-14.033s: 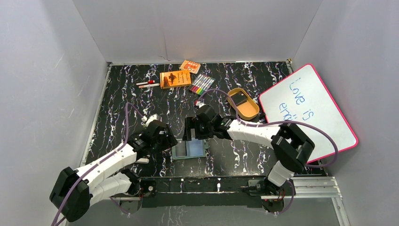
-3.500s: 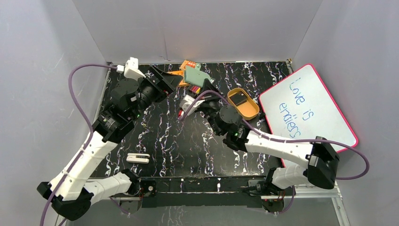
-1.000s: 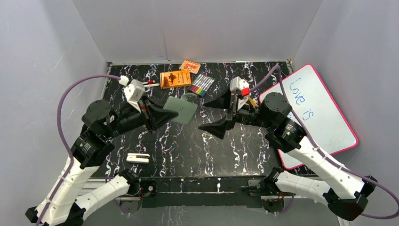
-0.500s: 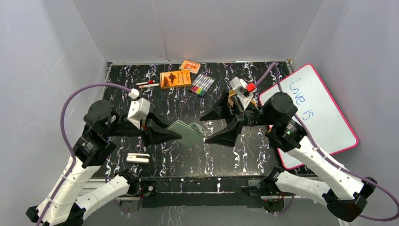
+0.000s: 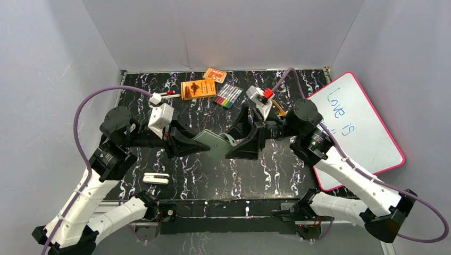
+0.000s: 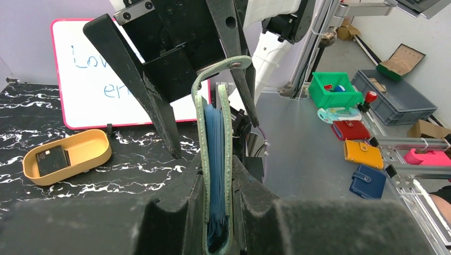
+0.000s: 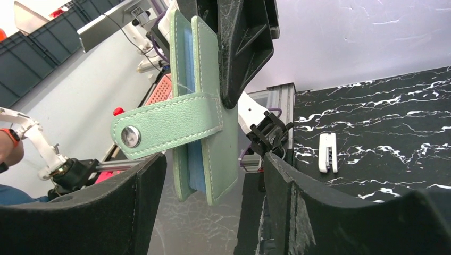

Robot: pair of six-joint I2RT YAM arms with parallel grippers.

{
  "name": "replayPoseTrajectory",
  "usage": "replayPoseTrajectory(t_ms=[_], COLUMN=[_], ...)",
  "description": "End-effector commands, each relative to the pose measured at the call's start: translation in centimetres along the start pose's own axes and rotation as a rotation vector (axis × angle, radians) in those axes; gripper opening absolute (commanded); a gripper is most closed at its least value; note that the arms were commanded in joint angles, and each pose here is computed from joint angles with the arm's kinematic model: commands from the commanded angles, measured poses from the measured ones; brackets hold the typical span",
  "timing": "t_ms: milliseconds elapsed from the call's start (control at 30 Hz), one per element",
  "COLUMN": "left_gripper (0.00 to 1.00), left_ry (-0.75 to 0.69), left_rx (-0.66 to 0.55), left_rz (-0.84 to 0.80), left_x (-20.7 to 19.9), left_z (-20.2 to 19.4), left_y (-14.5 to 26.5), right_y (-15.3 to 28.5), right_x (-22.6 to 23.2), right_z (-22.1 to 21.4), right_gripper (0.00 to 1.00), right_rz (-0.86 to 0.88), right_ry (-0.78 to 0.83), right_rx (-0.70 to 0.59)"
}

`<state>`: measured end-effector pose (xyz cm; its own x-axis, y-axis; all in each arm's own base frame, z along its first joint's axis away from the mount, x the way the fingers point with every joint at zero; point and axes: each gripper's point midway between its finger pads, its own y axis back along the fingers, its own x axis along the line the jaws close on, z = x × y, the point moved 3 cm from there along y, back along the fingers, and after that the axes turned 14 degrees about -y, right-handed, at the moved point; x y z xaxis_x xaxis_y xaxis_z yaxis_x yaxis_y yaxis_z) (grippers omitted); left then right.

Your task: Put the credit cards into the card holder

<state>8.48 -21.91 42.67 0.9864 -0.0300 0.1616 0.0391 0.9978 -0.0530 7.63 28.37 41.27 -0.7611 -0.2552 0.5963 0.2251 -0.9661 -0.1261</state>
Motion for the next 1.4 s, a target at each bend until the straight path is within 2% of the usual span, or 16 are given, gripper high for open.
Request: replayPoseTrajectory(t_ms=[0, 267, 400, 567, 633, 700, 767, 833, 900, 933, 1033, 1167, 1233, 1367], left_gripper=[0.0, 0.0, 0.0, 0.01, 0.14, 0.39, 0.6, 0.71, 0.76, 0.84, 0.86, 0.84, 0.83, 0.81], left_ry=[-0.061, -0.076, -0.07, -0.054, -0.039, -0.027, 0.005, 0.02, 0.052, 0.069, 0.128, 0.277, 0.36, 0.427], left_rx=[-0.049, -0.047, -0.049, -0.054, -0.058, -0.067, -0.086, -0.124, -0.178, -0.218, -0.363, -0.516, -0.548, -0.549], left_rz=[0.024, 0.068, 0.072, 0.076, 0.087, 0.113, 0.173, 0.234, 0.291, 0.324, 0.391, 0.412, 0.399, 0.381], left_x=[0.2, 0.9, 1.1, 1.4, 1.5, 1.7, 2.2, 2.5, 2.7, 2.8, 3.2, 3.8, 4.4, 5.4], left_z=[2.0, 2.0, 1.9, 1.7, 1.5, 1.3, 1.1, 1.0, 1.0, 1.2, 1.6, 1.4, 0.8, 1.1], left_y=[0.2, 0.2, 0.0, -0.2, -0.2, -0.2, 0.0, 0.4, 0.8, 1.0, 1.7, 1.8, 1.3, 0.3], right_y=[-0.1, -0.5, -0.6, -0.7, -0.7, -0.7, -0.5, -0.2, 0.0, 0.2, 0.8, 1.2, 1.3, 1.4], right_x=[1.6, 0.9, 0.8, 0.7, 0.8, 0.7, 0.8, 1.1, 1.0, 0.8, 0.9, 0.4, 0.0, -0.6], right_z=[1.5, 1.3, 1.4, 1.6, 1.7, 1.9, 2.3, 2.9, 3.6, 3.9, 4.7, 5.3, 5.6, 6.0], right_gripper=[0.72, 0.51, 0.45, 0.2, 0.1, 0.01, 0.0, 0.0, 0.0, 0.0, 0.0, 0.0, 0.0, 0.0], right_rz=[0.05, 0.048, 0.053, 0.061, 0.06, 0.054, 0.048, 0.036, 0.01, -0.002, -0.01, -0.018, -0.032, -0.063], right_ry=[0.042, -0.001, -0.007, 0.004, 0.011, 0.02, 0.038, 0.064, 0.08, 0.086, 0.102, 0.093, 0.081, 0.076], right_rx=[-0.033, -0.03, -0.038, -0.067, -0.081, -0.102, -0.135, -0.195, -0.259, -0.295, -0.392, -0.482, -0.516, -0.55])
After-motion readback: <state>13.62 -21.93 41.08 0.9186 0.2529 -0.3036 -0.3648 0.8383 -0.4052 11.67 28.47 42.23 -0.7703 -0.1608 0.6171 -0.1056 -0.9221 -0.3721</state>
